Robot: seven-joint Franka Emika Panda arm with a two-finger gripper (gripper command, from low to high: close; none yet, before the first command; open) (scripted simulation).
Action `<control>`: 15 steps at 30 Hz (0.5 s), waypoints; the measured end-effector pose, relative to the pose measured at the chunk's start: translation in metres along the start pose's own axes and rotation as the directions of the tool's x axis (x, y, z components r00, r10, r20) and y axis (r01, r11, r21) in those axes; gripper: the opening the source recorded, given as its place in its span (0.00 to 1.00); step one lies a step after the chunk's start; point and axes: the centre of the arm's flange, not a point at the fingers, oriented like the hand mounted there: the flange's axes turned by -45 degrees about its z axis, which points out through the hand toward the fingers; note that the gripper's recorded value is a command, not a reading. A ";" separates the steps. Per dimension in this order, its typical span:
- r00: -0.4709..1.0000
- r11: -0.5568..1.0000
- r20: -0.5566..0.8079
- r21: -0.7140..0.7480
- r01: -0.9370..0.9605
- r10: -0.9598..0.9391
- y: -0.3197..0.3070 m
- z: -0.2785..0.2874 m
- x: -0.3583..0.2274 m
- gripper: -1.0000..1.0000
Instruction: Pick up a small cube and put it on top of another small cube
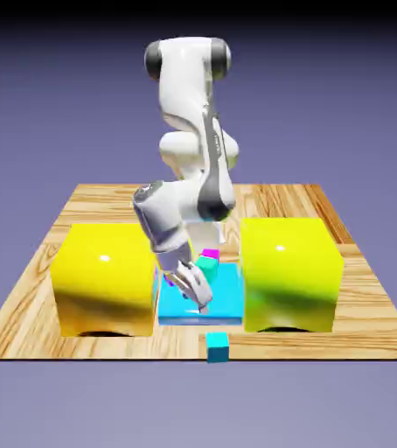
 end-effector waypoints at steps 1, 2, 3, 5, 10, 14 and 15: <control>0.997 0.998 0.042 -0.006 -0.057 0.057 -0.001 0.010 0.005 0.50; 0.990 0.994 0.085 -0.016 -0.112 0.113 -0.002 0.020 0.011 0.50; 0.977 0.986 0.127 -0.027 -0.167 0.169 -0.002 0.030 0.016 0.50; 0.952 0.969 0.185 -0.048 -0.240 0.245 -0.003 0.044 0.022 0.50; 0.952 0.969 0.185 -0.048 -0.240 0.245 0.000 0.111 0.021 0.00; 0.952 0.970 0.186 -0.046 -0.240 0.244 -0.003 0.077 0.022 0.00; 0.952 0.970 0.186 -0.046 -0.240 0.245 -0.003 0.060 0.022 0.00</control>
